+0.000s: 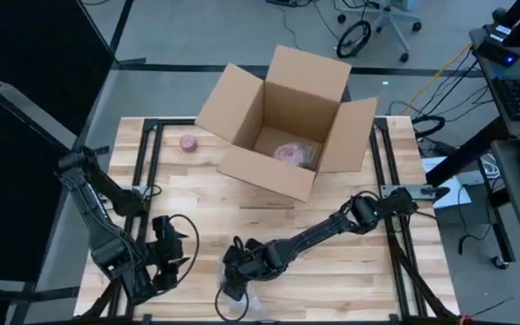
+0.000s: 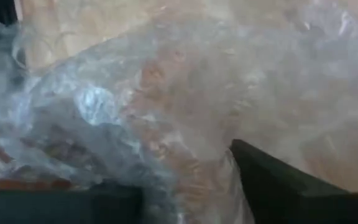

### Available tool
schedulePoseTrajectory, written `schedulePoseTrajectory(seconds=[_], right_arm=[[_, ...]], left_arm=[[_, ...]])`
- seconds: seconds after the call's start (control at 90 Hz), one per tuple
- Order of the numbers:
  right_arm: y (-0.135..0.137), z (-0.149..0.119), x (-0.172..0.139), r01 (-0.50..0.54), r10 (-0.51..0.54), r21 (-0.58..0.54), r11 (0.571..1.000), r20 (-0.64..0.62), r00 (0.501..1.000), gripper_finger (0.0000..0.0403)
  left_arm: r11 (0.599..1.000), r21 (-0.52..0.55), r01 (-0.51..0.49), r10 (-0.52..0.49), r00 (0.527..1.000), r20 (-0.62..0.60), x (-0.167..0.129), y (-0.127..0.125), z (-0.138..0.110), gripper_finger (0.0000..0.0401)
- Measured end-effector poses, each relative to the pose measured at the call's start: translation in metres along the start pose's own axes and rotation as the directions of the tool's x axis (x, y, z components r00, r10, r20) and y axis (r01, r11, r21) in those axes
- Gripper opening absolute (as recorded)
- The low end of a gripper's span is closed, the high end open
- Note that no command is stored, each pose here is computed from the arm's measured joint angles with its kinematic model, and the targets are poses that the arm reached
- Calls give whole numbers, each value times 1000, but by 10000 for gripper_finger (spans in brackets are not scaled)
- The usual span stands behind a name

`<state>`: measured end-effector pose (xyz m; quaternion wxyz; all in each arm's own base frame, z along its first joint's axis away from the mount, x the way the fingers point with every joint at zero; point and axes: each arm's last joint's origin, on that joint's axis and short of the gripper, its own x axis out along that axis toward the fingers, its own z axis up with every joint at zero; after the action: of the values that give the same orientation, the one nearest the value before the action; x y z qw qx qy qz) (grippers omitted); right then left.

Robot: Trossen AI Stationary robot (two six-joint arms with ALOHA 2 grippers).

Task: Wrap mug
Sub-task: Wrap the yellow mug in the bubble wrap

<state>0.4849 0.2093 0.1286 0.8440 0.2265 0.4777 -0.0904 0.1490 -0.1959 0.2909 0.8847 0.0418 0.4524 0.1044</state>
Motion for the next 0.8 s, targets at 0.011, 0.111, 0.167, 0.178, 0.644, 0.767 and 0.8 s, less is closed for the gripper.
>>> schedulePoseTrajectory(seconds=[0.011,0.111,0.167,0.178,0.644,0.767,0.8], right_arm=[[0,0,0,-1,1,-4,1000,1,1000,206],[7,8,-8,-13,13,-38,999,15,1000,235],[10,12,-13,-13,14,-62,998,16,1000,244],[11,13,-14,-13,14,-67,998,15,1000,246],[24,28,-38,-55,56,-147,988,4,998,253],[25,31,-41,-71,72,-142,987,3,997,253],[25,31,-42,-80,80,-140,987,-10,997,254]], left_arm=[[1000,0,0,0,1000,0,0,0,0,263],[1000,0,0,0,1000,0,0,0,0,263],[1000,1,0,0,1000,0,0,0,0,263],[1000,1,0,0,1000,0,0,0,0,263],[1000,26,4,-4,1000,-7,0,0,0,263],[1000,26,5,-5,1000,-8,0,0,0,263],[1000,26,4,-4,1000,-8,0,0,0,263]])
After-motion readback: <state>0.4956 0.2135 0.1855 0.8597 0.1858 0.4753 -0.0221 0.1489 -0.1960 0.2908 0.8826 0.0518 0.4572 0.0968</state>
